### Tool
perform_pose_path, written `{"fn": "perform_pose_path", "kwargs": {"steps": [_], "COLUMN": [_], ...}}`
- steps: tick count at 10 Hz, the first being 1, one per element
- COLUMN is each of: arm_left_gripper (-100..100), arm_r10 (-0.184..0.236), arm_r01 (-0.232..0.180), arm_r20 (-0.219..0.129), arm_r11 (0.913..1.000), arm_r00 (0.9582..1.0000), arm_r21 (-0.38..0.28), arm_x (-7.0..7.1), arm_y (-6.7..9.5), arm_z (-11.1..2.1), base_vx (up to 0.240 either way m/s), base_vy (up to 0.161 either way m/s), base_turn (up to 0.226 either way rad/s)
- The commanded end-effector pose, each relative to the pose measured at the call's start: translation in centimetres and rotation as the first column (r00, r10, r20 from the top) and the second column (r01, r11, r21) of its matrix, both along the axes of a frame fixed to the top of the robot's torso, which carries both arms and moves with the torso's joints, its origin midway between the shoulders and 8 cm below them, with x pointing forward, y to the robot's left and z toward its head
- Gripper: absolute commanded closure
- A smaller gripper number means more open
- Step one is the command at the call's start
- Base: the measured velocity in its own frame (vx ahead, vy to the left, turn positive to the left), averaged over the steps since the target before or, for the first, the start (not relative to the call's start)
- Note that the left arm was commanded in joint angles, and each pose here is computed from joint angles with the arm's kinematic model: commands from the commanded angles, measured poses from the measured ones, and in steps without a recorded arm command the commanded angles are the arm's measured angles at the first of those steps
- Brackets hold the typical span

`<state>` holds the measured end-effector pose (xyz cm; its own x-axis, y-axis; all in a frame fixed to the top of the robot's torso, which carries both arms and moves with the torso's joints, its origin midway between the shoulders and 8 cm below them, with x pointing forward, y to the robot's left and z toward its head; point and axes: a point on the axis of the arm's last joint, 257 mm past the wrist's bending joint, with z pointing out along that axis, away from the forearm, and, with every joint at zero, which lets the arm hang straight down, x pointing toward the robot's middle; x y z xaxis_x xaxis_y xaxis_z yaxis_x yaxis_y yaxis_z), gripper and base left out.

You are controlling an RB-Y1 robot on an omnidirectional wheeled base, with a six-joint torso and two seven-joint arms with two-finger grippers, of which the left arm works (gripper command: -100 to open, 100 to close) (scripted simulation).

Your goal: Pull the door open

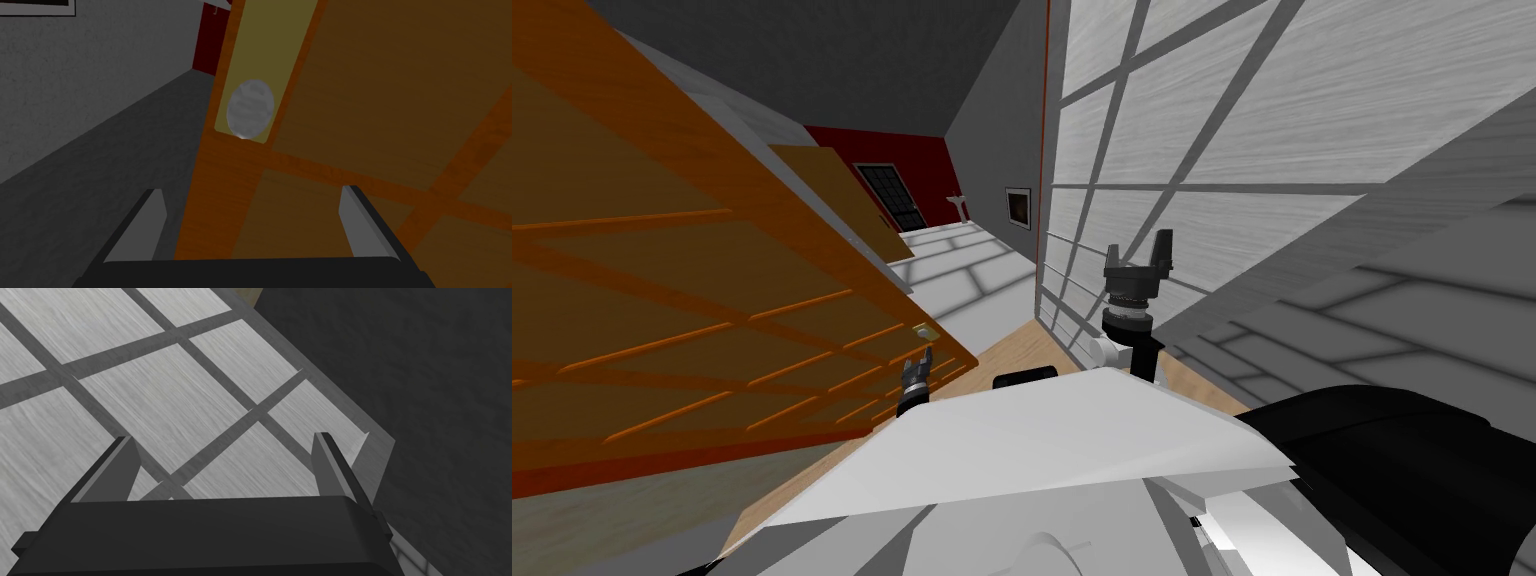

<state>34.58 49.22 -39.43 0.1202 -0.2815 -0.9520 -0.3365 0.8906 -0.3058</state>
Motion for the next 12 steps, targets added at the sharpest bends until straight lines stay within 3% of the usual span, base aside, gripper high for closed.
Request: {"fn": "perform_pose_path", "kwargs": {"steps": [1,3,7,11,12], "arm_left_gripper": [-100,-100,-100,-100,-100], "arm_r10": [-0.001,-0.001,0.002,0.008,0.007], "arm_r01": [0.002,0.004,0.013,0.023,0.022], "arm_r20": [-0.021,-0.038,-0.080,-0.114,-0.110], "arm_r11": [0.9988,0.9960,0.9823,0.9634,0.9662], "arm_r00": [0.9998,0.9993,0.9968,0.9934,0.9939], "arm_r21": [0.050,0.089,0.187,0.267,0.257], "arm_x": [0.04,0.07,0.13,0.18,0.18], "arm_y": [-0.03,-0.06,-0.13,-0.20,-0.19], "arm_z": [-0.06,-0.11,-0.24,-0.35,-0.35], "base_vx": [-0.021,-0.024,-0.022,-0.013,-0.005], "base_vy": [-0.020,-0.023,-0.019,-0.015,-0.006], "base_turn": [0.020,0.016,0.015,0.011,0.002]}}
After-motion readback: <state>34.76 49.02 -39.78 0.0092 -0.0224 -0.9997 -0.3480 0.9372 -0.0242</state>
